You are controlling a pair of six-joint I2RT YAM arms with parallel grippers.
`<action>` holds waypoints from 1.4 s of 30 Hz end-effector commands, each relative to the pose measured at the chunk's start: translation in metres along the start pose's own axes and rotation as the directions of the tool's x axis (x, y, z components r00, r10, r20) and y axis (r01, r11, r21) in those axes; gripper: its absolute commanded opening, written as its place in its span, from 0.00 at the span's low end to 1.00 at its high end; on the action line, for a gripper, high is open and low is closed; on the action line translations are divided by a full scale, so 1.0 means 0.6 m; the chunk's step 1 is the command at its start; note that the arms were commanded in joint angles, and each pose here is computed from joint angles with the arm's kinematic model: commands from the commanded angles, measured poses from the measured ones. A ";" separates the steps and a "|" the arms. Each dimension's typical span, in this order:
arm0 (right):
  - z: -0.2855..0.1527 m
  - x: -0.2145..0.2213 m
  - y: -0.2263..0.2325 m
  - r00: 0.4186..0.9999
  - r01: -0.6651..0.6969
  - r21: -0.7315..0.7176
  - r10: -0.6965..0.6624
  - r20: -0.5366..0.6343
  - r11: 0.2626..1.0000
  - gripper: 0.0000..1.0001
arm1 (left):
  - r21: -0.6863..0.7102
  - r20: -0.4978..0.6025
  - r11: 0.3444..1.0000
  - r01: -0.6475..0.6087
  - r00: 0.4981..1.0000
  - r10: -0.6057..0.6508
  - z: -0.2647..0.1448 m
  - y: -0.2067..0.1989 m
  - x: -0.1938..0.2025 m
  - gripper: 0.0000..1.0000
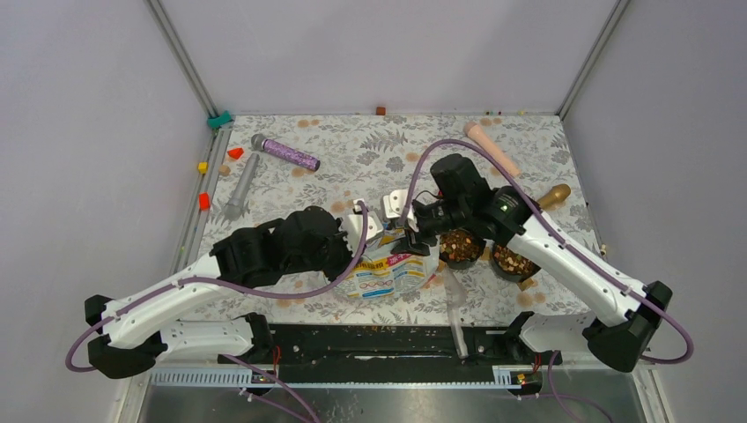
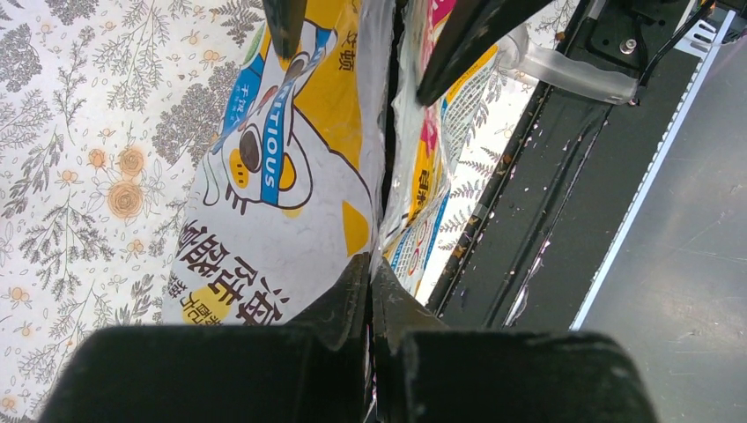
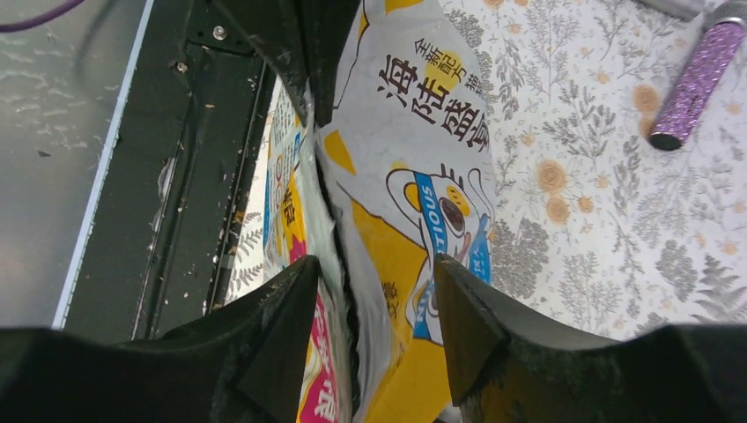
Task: Serve the pet food
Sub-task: Close the pet food bag at the center of the board.
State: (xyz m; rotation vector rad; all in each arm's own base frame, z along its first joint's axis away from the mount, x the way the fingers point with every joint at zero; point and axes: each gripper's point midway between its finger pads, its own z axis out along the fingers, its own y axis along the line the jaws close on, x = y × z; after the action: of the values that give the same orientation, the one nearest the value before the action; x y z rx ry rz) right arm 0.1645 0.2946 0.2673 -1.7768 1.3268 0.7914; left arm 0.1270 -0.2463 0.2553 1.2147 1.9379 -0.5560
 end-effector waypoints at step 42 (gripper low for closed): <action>0.016 -0.105 0.016 0.969 -0.070 -0.086 0.088 0.231 0.994 0.14 | 0.041 0.252 0.999 0.029 0.967 -0.039 0.015 -0.010 -0.088 0.00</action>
State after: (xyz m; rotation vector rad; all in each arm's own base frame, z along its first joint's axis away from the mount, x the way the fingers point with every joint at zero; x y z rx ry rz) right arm 0.1538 0.2984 0.2584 -1.6764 1.5409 0.9216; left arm 0.1315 -0.2551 0.2568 1.1581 1.8928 -0.6043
